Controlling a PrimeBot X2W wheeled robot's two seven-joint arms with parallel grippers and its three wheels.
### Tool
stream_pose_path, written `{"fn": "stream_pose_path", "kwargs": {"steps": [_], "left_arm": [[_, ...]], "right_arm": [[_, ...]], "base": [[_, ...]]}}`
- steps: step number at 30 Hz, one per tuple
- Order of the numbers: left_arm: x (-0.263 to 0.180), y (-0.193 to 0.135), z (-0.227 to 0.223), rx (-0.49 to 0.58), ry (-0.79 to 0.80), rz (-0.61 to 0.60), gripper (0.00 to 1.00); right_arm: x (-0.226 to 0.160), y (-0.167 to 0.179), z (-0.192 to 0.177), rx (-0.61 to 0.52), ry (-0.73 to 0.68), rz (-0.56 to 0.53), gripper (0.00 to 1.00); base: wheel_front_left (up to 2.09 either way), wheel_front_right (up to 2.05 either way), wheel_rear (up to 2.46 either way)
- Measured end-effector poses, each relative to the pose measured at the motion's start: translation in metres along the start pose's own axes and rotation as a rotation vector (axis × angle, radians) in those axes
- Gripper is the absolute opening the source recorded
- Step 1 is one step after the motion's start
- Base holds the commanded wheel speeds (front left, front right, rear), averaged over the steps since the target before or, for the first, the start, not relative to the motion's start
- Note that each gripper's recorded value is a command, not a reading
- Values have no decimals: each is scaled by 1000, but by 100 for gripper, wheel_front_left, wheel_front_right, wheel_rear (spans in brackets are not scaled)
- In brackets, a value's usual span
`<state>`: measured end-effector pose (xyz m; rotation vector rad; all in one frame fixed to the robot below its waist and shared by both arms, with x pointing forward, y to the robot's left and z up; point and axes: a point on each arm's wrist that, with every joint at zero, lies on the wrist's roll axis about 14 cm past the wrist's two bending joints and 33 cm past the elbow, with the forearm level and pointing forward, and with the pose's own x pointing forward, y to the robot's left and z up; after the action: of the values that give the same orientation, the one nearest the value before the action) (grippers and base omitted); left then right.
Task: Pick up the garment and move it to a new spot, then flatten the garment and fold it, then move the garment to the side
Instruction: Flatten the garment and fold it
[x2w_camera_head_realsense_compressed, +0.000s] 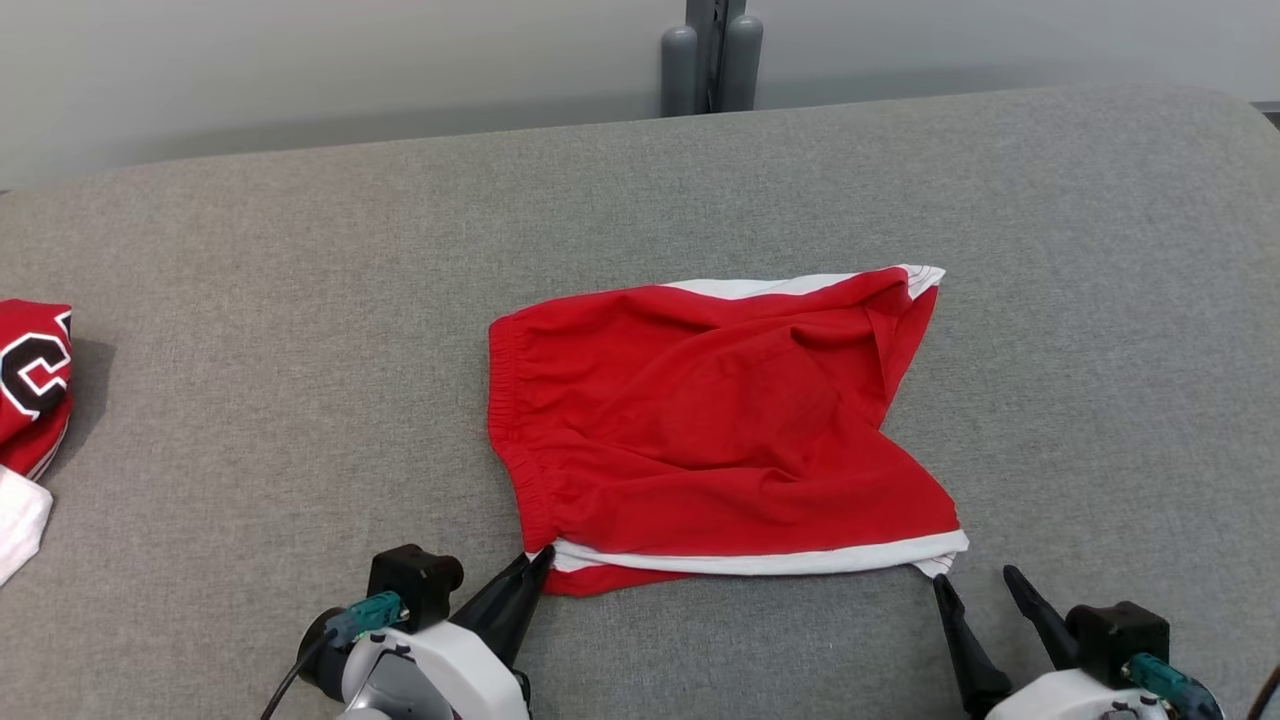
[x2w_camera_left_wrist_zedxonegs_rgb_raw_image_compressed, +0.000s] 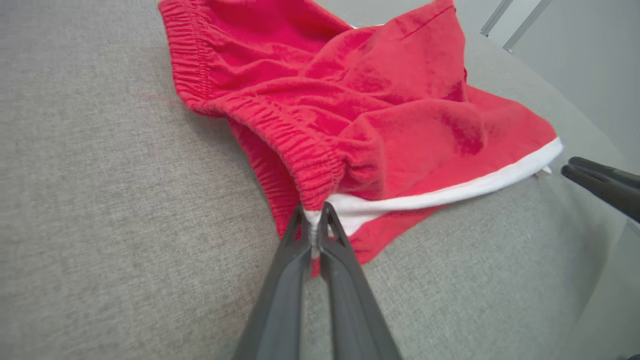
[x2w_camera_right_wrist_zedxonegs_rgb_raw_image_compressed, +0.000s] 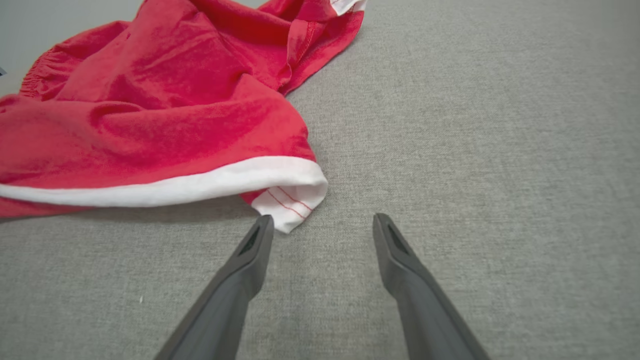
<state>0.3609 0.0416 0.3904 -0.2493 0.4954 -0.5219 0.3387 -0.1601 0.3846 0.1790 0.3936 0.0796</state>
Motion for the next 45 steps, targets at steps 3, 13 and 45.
{"fn": "stream_pose_path", "kwargs": {"steps": [3,13,45], "left_arm": [[1,3,1,-2,-6,6,0],[-2,11,15,-5,-79,37,0],[-87,-41,318,476,-799,1,0]], "right_arm": [[10,6,-2,-2,12,21,100],[32,17,-8,-10,41,61,0],[-32,52,355,-385,-954,80,0]], "base": [[0,0,0],[0,0,0],[0,0,0]]}}
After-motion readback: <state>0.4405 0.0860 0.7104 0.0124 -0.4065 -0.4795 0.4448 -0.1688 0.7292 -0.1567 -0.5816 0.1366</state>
